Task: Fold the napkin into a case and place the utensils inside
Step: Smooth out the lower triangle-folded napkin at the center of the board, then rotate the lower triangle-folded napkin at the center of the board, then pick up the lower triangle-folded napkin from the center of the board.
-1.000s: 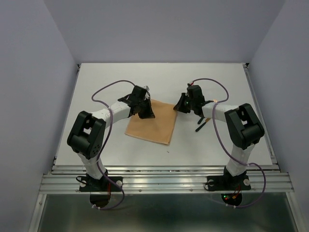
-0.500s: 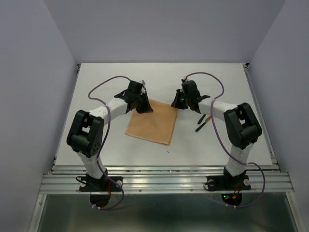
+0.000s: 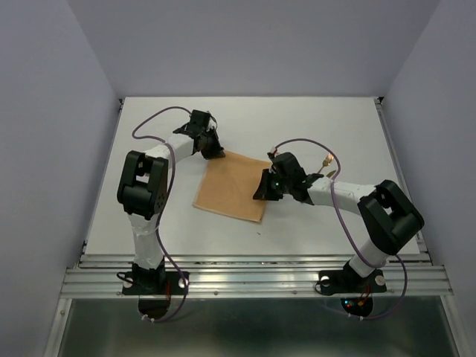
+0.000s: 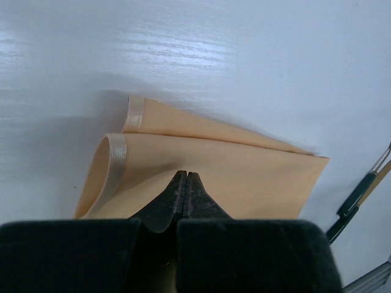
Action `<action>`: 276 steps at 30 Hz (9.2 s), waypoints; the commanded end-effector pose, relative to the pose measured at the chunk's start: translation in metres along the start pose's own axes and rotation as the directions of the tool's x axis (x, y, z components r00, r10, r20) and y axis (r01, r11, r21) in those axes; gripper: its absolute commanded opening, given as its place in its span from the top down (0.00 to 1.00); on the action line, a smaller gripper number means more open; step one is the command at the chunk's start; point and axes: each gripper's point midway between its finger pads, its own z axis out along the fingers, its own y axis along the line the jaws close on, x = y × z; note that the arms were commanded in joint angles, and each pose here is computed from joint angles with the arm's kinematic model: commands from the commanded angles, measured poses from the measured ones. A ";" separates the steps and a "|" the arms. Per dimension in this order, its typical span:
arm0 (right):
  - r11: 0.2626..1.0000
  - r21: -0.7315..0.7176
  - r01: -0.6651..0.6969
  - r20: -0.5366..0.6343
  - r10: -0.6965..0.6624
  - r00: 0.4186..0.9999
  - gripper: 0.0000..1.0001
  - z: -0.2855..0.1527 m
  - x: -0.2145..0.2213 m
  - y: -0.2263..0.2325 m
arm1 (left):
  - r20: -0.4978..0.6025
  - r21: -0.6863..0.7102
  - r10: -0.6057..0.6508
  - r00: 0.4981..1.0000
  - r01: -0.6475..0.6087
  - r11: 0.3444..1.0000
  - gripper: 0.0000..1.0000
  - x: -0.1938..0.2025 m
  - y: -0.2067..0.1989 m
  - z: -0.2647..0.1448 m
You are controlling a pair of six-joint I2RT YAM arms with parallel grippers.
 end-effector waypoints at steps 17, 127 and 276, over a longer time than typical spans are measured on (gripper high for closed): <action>0.998 0.058 -0.016 -0.034 0.018 0.999 0.92 -0.002 0.049 -0.023 | 0.001 0.000 0.030 1.000 -0.030 1.000 1.00 -0.017 -0.002 0.035; 0.918 0.385 -0.091 0.280 -0.023 0.960 0.46 -0.088 -0.062 -0.108 | 0.291 -0.028 0.093 0.952 -0.089 0.996 1.00 -0.051 -0.029 -0.095; 0.867 -0.171 0.468 0.007 -0.474 0.881 0.99 0.130 -0.041 0.090 | -0.009 0.278 -0.285 0.959 0.276 0.920 0.31 0.045 0.051 -0.085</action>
